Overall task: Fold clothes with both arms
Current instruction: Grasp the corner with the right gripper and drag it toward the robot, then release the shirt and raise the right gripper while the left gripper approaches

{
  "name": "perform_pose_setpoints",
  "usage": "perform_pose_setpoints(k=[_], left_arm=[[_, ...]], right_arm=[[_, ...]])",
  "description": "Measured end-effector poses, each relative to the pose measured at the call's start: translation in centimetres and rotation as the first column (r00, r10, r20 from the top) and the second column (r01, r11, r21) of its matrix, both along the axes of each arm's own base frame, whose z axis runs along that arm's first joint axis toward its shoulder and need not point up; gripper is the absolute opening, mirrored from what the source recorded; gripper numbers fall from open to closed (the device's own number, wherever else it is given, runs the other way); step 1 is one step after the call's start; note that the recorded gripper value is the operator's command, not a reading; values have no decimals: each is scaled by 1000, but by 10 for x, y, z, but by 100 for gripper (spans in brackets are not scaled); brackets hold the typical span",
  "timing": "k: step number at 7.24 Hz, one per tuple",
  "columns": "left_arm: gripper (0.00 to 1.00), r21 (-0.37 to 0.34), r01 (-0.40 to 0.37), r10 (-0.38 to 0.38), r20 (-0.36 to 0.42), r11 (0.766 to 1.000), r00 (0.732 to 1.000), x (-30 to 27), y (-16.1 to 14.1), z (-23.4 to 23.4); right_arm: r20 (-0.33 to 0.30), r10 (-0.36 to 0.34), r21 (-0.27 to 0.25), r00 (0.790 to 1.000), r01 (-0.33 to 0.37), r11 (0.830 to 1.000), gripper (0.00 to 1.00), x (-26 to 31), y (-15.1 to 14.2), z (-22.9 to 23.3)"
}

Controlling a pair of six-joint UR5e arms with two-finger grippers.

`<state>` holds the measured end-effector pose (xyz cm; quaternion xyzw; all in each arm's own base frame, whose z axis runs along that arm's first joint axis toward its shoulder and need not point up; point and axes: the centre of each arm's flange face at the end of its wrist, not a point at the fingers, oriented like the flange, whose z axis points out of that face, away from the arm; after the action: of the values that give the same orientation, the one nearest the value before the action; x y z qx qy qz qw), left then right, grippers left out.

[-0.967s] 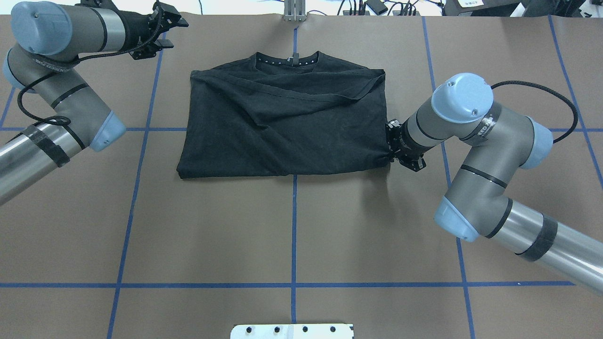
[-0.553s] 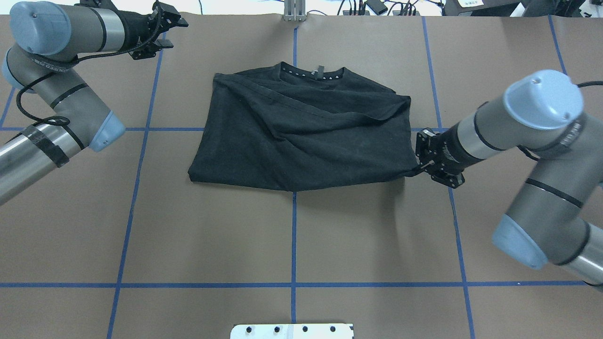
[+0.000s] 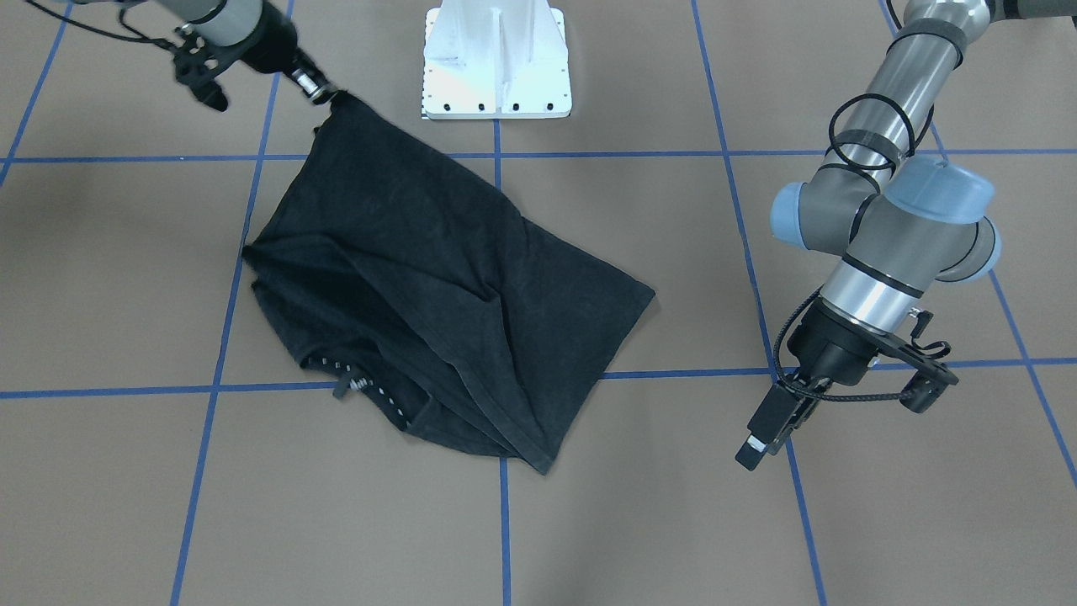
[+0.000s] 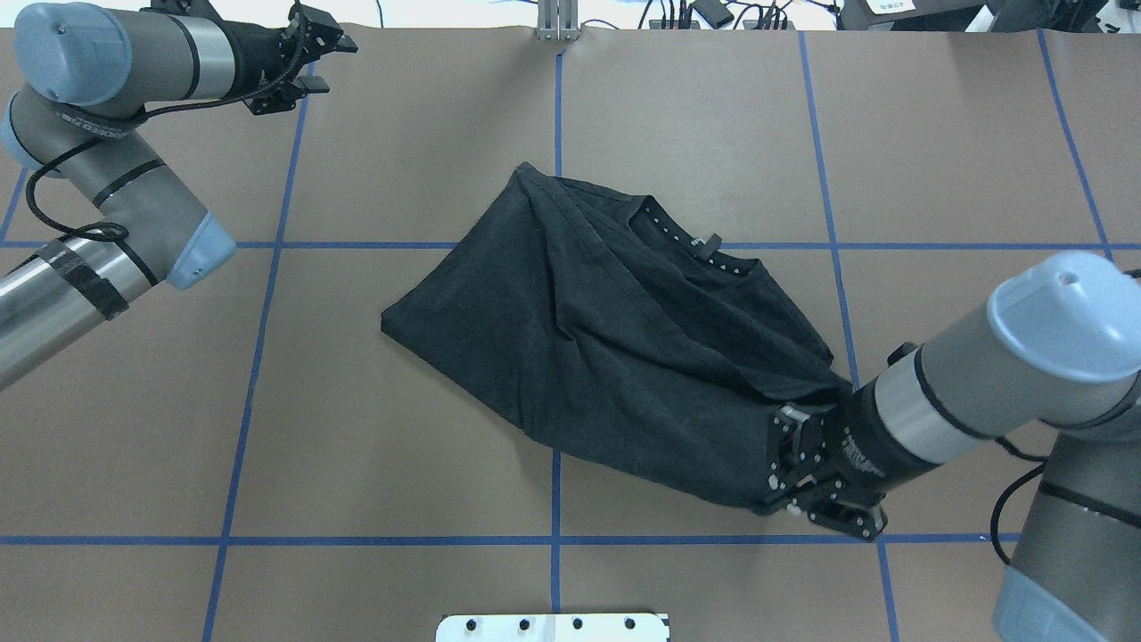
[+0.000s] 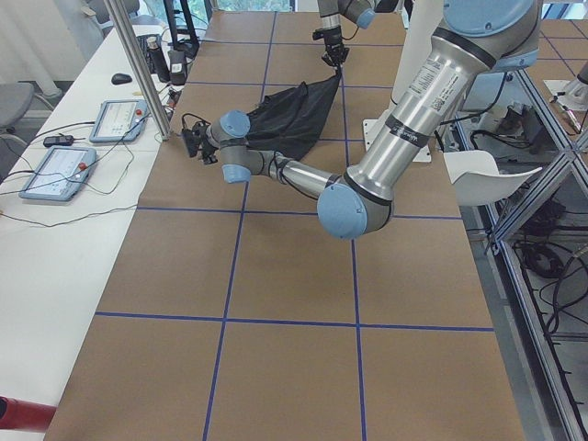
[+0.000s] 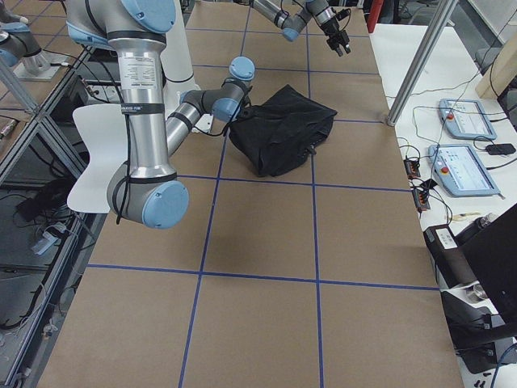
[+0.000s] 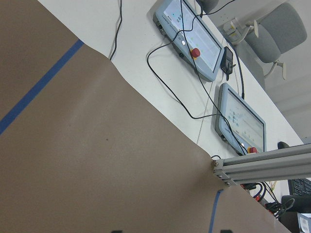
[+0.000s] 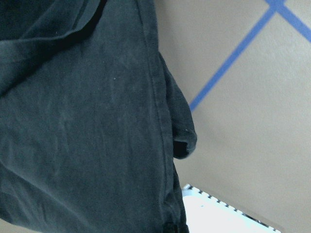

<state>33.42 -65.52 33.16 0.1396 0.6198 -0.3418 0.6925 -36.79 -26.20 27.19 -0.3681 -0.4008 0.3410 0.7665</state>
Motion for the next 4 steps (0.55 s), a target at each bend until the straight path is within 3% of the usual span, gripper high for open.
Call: perform_pose_setpoints(k=[1,2,3,4], left_arm=[[74,-7,-7,7,0,1000,1000,0,6,-11],[74,-13,-28,28,-9,1000,1000,-1,14,-26],[74,-19,-63,62,-30,998,998,1,28,-37],[74,-29,-99,98,-55,995,994,6,55,-40]], right_arm=[[6,-55,-19,998,55,998,100,-19,25,-8],[1,-63,-28,998,63,998,100,-25,30,-8],[-6,-24,-30,1000,24,999,100,-21,12,-5],[2,53,-3,999,-53,999,100,-5,-27,-5]])
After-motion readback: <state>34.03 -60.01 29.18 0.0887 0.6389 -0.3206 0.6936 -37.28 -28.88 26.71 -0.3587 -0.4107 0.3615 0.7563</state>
